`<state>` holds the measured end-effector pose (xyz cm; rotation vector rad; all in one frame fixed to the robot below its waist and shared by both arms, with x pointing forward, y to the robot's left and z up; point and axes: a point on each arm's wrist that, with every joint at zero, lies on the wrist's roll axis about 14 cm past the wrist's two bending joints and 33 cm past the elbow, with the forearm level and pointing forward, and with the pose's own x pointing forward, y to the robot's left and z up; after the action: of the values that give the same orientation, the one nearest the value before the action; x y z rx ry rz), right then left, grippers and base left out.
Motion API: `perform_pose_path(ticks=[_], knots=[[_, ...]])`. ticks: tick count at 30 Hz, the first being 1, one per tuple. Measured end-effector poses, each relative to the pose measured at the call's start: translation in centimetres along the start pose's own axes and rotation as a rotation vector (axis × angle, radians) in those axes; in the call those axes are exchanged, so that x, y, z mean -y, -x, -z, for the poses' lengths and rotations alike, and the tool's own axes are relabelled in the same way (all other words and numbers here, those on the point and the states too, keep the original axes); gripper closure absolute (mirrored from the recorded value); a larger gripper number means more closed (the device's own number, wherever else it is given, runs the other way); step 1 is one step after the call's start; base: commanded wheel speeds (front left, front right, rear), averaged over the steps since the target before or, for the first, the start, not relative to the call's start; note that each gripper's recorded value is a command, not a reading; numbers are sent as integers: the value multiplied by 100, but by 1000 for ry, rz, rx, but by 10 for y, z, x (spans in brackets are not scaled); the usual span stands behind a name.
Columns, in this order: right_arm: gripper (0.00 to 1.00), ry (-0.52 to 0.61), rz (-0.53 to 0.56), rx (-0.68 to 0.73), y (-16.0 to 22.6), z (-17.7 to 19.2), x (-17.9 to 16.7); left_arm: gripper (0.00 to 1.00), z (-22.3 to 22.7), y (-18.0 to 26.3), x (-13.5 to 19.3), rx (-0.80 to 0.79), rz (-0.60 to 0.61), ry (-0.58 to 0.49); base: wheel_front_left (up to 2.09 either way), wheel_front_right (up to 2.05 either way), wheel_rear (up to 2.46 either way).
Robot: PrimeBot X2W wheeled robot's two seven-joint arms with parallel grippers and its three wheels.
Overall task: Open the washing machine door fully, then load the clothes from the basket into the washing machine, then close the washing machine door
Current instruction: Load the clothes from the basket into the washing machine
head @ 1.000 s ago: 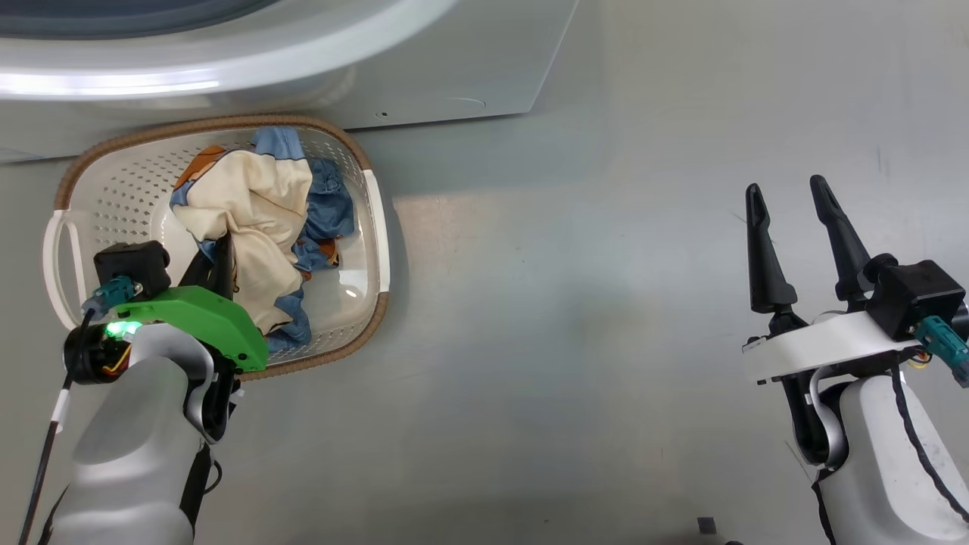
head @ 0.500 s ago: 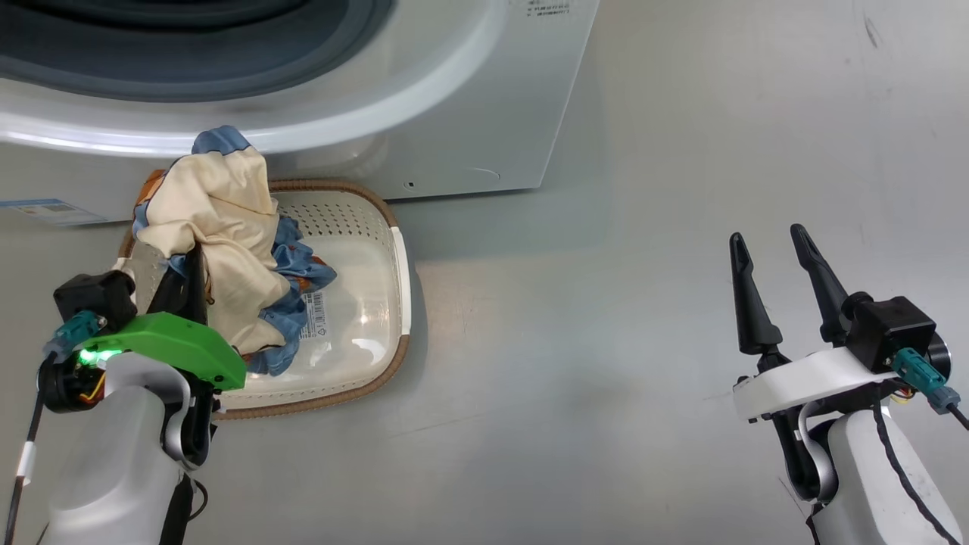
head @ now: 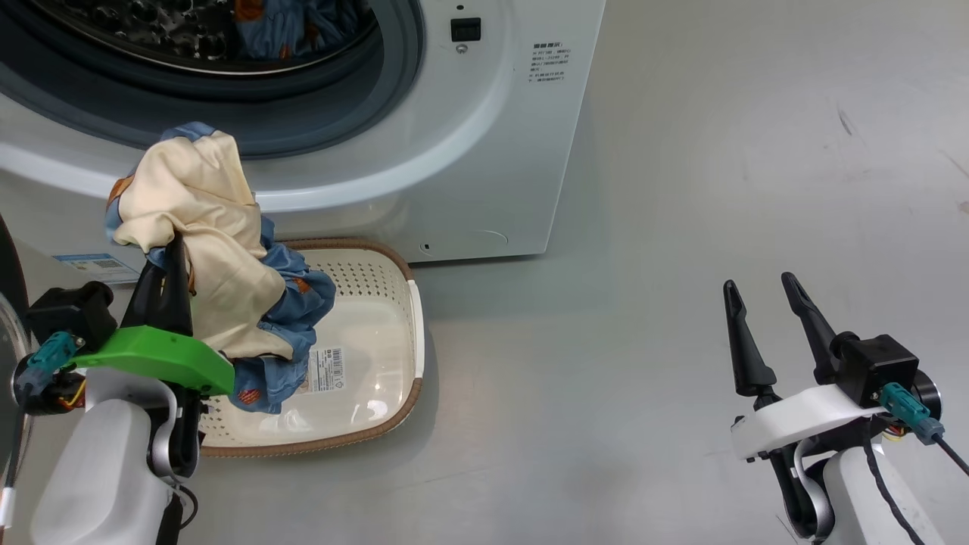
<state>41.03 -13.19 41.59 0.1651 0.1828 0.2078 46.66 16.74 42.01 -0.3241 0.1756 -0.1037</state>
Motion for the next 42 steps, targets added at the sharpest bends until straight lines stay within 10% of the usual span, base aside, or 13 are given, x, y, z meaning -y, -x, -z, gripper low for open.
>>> perform_pose_path(ticks=[42], knots=[[0, 51, -7, 144, 54, -50, -10, 100, -75, 101, 14, 272, -29, -97, 0, 0, 0]])
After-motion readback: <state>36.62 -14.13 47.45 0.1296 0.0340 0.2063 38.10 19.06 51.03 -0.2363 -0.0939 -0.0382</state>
